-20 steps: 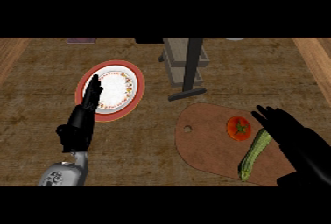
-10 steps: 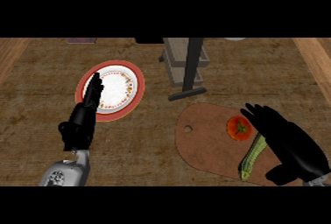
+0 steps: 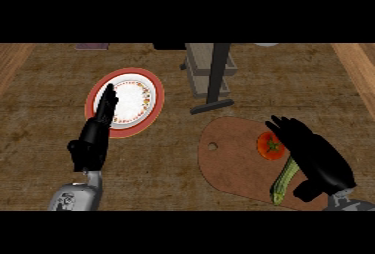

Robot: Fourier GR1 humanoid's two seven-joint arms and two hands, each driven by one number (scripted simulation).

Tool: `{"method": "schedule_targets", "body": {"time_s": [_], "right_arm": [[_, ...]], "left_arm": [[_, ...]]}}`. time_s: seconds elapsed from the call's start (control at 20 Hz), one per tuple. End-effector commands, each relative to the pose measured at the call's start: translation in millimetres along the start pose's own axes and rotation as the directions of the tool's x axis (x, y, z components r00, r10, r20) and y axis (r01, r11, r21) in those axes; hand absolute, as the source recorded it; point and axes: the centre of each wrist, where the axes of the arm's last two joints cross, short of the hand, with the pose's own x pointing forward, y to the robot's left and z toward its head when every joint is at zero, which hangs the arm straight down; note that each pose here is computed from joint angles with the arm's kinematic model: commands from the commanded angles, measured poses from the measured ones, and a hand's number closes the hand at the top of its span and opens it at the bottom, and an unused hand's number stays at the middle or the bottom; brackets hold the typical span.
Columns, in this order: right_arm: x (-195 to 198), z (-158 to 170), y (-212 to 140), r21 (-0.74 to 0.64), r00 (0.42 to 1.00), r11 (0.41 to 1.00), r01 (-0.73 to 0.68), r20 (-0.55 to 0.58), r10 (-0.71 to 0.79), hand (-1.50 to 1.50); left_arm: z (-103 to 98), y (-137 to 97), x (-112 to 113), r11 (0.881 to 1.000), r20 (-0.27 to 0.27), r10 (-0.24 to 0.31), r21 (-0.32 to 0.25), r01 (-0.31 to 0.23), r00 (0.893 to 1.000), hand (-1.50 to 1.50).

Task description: Pick the tomato from the cutting board and place it in the tiered basket

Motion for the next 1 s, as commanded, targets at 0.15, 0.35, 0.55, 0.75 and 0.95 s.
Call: {"method": "schedule_targets", "body": {"time_s": [0.15, 0.35, 0.55, 0.75, 0.95], "right_arm": [[3.3, -11.8, 4.1, 0.0, 1.0, 1.0, 0.014, -0.01, -0.014, -1.5], [-6.1, -17.9, 14.0, 0.007, 1.0, 1.0, 0.016, -0.002, -0.016, -1.5], [6.5, -29.9, 31.9, -0.004, 0.999, 0.999, 0.037, 0.003, -0.037, -1.5], [-1.4, -33.3, 38.6, -0.006, 0.998, 0.998, 0.059, -0.001, -0.059, -1.5], [0.9, -18.8, 45.5, -0.024, 0.996, 0.996, 0.09, 0.006, -0.09, -1.5]], "left_arm": [[-22.1, 5.3, 0.5, 1.0, -0.003, 0.011, 0.006, -0.011, 1.0, 0.0], [-2.9, 8.5, 21.9, 1.0, 0.003, 0.0, 0.016, 0.0, 1.0, 0.0], [-24.1, -5.6, 4.9, 1.0, -0.004, -0.006, -0.003, 0.006, 1.0, 0.0], [20.0, -2.9, 5.0, 1.0, 0.001, 0.007, 0.012, -0.007, 1.0, 0.0], [2.1, -9.4, -0.2, 1.0, -0.015, 0.01, 0.002, -0.01, 1.0, 0.0]]}}
